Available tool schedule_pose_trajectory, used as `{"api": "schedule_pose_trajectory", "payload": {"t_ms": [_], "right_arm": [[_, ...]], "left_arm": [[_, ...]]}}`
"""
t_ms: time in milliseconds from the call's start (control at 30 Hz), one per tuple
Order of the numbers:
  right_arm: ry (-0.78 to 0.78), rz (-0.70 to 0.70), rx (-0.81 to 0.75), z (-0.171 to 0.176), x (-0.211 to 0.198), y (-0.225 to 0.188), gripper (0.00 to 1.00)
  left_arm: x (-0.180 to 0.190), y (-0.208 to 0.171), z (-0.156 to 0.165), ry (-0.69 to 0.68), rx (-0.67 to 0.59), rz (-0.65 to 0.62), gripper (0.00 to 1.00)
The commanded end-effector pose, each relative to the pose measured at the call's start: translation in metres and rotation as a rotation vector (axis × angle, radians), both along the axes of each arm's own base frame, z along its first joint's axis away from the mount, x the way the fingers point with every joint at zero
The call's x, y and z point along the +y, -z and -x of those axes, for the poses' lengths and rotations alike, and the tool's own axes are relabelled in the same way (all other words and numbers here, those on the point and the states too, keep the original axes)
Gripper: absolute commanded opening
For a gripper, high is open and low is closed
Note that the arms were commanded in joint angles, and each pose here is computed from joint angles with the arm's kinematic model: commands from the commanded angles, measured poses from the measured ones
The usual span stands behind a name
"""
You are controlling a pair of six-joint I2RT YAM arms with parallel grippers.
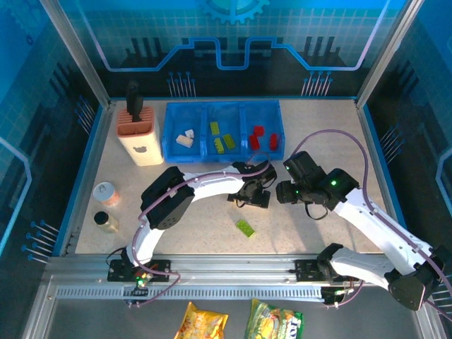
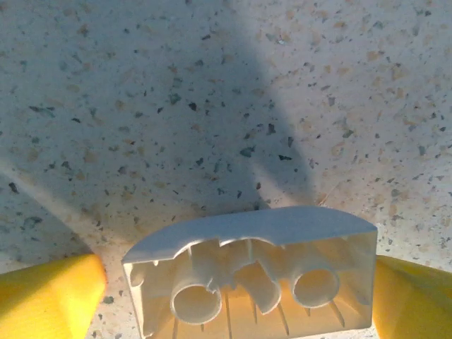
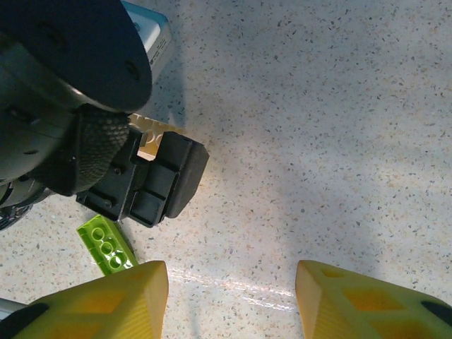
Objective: Sort the legos into containers by color
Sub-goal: Pick up the lego from the center of the table.
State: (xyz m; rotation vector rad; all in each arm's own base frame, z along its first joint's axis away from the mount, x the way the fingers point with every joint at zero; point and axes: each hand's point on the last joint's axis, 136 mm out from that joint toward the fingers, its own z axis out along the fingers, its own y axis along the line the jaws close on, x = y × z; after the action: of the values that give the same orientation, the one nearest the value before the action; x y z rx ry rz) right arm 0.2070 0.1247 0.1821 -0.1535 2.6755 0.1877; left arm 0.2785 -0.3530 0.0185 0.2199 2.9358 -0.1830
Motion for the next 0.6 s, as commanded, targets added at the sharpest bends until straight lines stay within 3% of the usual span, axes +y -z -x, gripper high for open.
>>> {"api": "schedule_pose_trajectory", "payload": {"t_ms": [0,233,567], "right_arm": [[0.013,0.009,-0.01,0.001,-0.008,-0.005,0.52],[0.014,0.004,-0.006,0.002,-0.008,-0.003,0.52],[0.011,0.001,-0.006,0.001,-0.006,-0.003,0.52]], "left_arm": [[-0.003,0.007,-0.002,0.002,-0.003,-0.014,0.91],[-0.004,0.005,-0.002,0.006,-0.006,-0.009,0.76],[-0.002,-0.008,-0.005,0.015,-0.031,-0.006,0.72]]}}
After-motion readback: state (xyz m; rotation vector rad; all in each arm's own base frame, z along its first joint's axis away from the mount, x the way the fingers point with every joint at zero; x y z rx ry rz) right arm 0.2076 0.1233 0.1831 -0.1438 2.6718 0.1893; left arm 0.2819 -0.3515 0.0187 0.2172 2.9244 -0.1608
